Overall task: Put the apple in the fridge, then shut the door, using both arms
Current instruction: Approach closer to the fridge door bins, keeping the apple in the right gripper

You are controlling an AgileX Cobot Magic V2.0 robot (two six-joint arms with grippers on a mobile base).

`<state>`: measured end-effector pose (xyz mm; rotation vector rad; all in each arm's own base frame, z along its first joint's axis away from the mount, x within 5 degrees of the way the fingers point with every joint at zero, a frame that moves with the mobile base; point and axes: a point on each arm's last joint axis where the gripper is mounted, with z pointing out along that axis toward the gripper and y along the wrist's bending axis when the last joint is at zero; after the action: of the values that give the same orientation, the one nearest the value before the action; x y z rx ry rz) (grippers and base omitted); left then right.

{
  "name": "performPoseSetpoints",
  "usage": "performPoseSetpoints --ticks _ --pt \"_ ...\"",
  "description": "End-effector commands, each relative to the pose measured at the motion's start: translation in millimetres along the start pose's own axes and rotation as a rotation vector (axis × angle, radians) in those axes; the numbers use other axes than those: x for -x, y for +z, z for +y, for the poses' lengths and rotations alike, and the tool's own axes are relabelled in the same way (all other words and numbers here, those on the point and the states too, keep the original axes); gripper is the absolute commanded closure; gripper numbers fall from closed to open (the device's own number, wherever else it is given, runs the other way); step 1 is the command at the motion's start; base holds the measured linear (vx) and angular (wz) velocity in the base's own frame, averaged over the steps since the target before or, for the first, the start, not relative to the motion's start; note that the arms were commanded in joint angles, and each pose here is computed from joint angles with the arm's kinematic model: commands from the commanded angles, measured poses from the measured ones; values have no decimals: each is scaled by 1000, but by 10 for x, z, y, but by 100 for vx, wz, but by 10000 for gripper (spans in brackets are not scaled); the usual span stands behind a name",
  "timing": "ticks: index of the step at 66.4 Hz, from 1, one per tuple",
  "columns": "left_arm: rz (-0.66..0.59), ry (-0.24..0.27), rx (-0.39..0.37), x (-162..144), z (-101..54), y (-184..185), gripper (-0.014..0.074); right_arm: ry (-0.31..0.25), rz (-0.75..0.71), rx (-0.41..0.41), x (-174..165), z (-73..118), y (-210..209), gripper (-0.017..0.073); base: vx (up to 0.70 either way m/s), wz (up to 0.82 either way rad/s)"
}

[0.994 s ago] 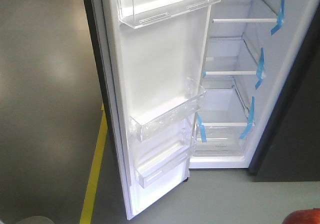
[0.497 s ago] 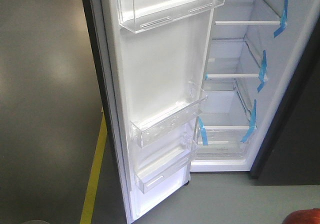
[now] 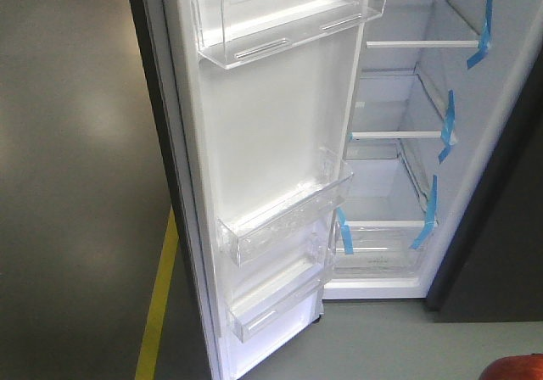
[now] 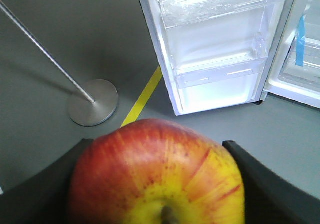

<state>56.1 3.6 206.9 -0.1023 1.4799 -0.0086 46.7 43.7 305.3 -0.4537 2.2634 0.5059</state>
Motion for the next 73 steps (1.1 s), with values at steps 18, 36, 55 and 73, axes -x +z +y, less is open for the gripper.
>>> performPoseSetpoints --ticks 18,36,55,73 --pt "-108 -11 -11 135 -11 -21 600 3 -81 6 116 21 -44 462 5 0" --pt "-108 -11 -11 135 -11 -21 600 3 -81 6 116 21 -44 462 6 -1" --pt "-108 -11 -11 135 -11 -21 600 3 -81 6 116 21 -44 462 6 0" --pt "-108 -11 -11 135 -11 -21 600 3 -81 6 116 21 -44 462 6 0"
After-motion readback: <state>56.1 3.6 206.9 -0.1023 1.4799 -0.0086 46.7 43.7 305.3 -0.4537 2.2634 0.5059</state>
